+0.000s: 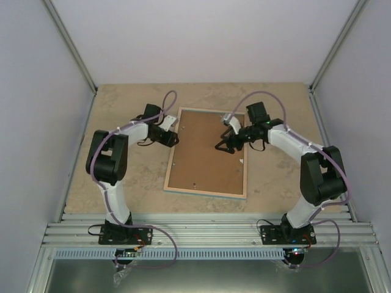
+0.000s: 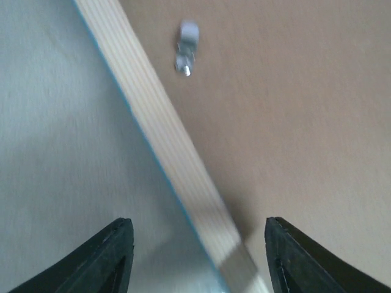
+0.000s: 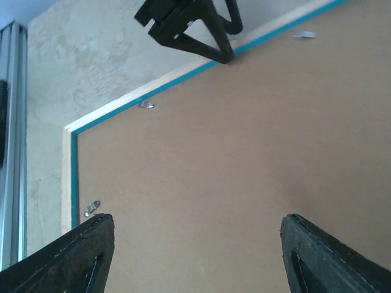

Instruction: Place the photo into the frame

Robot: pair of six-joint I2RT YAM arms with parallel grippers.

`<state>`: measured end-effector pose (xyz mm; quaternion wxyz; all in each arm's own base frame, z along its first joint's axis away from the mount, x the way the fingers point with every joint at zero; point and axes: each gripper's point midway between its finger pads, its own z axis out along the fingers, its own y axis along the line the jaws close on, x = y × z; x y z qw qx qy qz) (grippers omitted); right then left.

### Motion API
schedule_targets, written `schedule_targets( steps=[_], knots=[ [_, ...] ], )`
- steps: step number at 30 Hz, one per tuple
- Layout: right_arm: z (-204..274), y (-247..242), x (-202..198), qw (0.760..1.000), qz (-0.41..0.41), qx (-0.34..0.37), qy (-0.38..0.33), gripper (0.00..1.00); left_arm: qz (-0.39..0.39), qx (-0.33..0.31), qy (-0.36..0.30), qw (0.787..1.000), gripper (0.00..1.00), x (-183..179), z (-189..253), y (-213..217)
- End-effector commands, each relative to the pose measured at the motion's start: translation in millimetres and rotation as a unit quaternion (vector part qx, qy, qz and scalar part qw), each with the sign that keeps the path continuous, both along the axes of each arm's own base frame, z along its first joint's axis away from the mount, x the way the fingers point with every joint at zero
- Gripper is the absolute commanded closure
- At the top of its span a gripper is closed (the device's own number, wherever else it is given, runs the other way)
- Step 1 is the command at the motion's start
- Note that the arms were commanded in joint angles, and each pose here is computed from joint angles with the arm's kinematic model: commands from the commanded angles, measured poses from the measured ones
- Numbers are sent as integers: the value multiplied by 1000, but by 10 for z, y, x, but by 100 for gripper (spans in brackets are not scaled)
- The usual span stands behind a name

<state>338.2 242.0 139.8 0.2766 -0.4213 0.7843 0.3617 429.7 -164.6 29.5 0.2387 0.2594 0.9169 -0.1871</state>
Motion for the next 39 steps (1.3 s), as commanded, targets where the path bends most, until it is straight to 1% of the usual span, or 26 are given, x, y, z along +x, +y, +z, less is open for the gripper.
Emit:
schedule_targets(
  steps=[1,6,7,9,12,15,18,20,27,31,34,39],
  knots=[
    [-27,256,-132,996,51,-29,-70,26,-19,45,-11,999,37,-338,284,215],
    [-187,572,-316,987,106,-47,-111,29,-44,68,-23,996,30,-759,384,345],
    [-215,634,-347,985,114,-49,-120,30,-44,71,-19,996,30,-815,362,364],
    [-238,805,-411,980,133,-49,-143,31,-40,65,3,997,31,-922,272,365],
    [-264,1081,-496,968,162,-46,-186,35,-33,30,48,998,37,-1041,127,272],
    [-343,1344,-535,953,182,-58,-233,40,-28,-4,79,997,44,-1058,43,169],
    [-449,1532,-575,946,190,-57,-256,46,-28,-28,98,994,49,-1079,7,95],
    [-529,1612,-577,944,188,-55,-266,48,-23,-32,107,993,52,-1089,-39,86],
    [-858,1719,-537,939,187,-73,-278,51,-6,-28,134,991,63,-1107,-190,112],
    [-1013,1723,-546,939,187,-80,-276,54,4,-24,145,989,73,-1109,-242,152],
    [-1110,1750,-586,939,191,-85,-273,54,15,-32,149,988,76,-1093,-240,183],
    [-1235,1811,-624,939,194,-91,-268,57,19,-36,154,987,87,-1117,-270,208]
  ],
)
